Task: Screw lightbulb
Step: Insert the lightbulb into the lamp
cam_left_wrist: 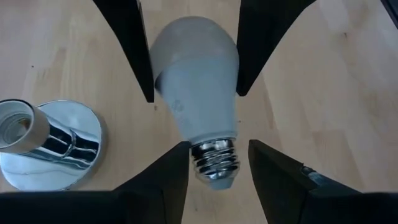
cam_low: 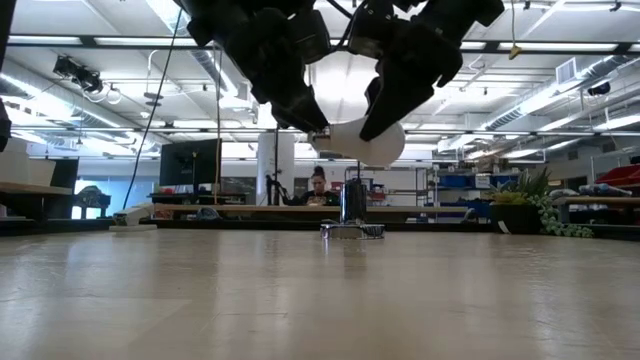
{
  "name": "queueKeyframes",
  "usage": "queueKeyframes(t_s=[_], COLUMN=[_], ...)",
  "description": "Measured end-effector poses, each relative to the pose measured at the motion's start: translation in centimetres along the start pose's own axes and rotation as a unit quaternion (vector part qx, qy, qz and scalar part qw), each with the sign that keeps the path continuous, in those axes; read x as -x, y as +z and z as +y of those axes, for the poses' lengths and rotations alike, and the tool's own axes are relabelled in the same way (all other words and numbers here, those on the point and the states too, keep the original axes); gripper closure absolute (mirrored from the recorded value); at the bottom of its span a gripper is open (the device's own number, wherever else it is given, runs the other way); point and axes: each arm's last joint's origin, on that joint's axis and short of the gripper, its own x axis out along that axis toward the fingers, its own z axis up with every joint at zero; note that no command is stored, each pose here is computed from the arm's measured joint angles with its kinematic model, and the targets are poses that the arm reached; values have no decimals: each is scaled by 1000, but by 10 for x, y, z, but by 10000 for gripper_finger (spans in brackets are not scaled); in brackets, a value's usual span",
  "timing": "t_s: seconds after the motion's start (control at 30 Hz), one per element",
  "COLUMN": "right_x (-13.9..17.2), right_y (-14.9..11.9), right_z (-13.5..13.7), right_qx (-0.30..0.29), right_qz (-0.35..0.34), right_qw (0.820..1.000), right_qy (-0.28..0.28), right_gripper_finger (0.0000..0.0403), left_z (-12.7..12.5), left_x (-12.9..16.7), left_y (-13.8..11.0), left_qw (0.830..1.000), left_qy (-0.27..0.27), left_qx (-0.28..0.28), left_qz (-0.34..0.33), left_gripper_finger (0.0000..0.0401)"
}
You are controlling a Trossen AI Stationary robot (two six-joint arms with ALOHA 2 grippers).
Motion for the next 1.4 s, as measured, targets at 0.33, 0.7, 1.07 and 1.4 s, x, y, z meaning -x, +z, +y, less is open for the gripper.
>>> queueKeyframes(t_s=[0.33, 0.7, 1.07, 1.4], right_x=[0, 0, 0, 10], right_y=[0, 0, 0, 4], right_z=[0, 0, 0, 0], right_qx=[0, -1, 6, 23], right_qz=[0, 0, -2, -21], right_qw=[1000, 1000, 1000, 999], right_qy=[2, -1, -2, -20], right_gripper_finger=[129, 128, 127, 104], left_z=[1, 1, 2, 2], left_x=[-16, -16, -16, -18], left_y=[1, 3, 4, 5], left_qw=[999, 999, 999, 1000], left_qy=[-8, -3, 4, 17], left_qx=[-7, -6, -7, -13], left_qz=[35, 35, 32, 11], left_gripper_finger=[228, 266, 304, 304])
